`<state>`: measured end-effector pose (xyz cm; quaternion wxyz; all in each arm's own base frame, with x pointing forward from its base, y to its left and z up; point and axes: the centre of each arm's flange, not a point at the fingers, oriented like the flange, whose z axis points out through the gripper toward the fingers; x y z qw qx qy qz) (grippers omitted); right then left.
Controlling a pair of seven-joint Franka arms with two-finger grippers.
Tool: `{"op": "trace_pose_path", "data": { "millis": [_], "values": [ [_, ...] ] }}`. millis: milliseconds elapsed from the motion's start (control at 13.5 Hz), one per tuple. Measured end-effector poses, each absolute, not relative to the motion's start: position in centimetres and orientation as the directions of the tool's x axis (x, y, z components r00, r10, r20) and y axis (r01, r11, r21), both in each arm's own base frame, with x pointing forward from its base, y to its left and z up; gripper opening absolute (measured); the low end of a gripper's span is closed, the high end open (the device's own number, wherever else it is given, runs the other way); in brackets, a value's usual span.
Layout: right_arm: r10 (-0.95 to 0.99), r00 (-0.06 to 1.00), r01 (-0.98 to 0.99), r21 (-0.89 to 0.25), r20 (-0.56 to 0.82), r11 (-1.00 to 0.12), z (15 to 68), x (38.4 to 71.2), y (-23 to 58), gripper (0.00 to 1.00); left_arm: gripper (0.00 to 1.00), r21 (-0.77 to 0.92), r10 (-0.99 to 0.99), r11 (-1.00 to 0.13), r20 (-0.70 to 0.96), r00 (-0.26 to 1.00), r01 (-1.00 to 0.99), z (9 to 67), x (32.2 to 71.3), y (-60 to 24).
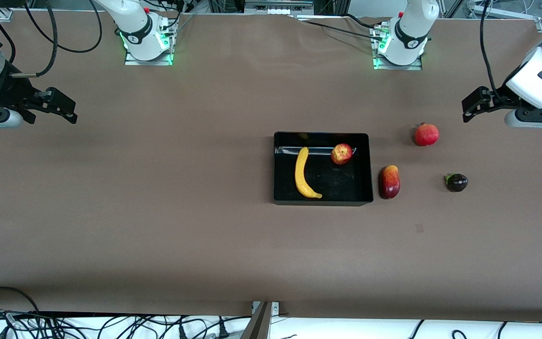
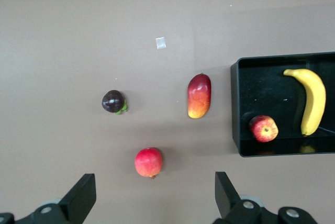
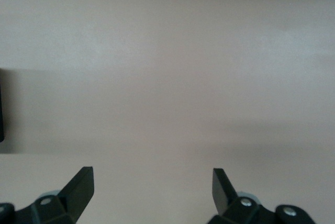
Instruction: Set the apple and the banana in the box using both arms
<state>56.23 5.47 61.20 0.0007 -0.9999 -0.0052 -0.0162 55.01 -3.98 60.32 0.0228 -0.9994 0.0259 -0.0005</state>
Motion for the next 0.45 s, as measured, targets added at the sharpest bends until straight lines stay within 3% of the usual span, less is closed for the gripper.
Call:
{"op": "trace_pose_path", "data": {
  "millis": [446],
  "values": [
    [0.011, 0.999, 0.011, -0.001, 0.032, -1.000, 61.2, 56.2, 5.5, 1.00, 1.00, -0.045, -0.021, -0.999, -0.028, 0.999, -0.022, 58.0, 56.1, -1.6]
  ]
}}
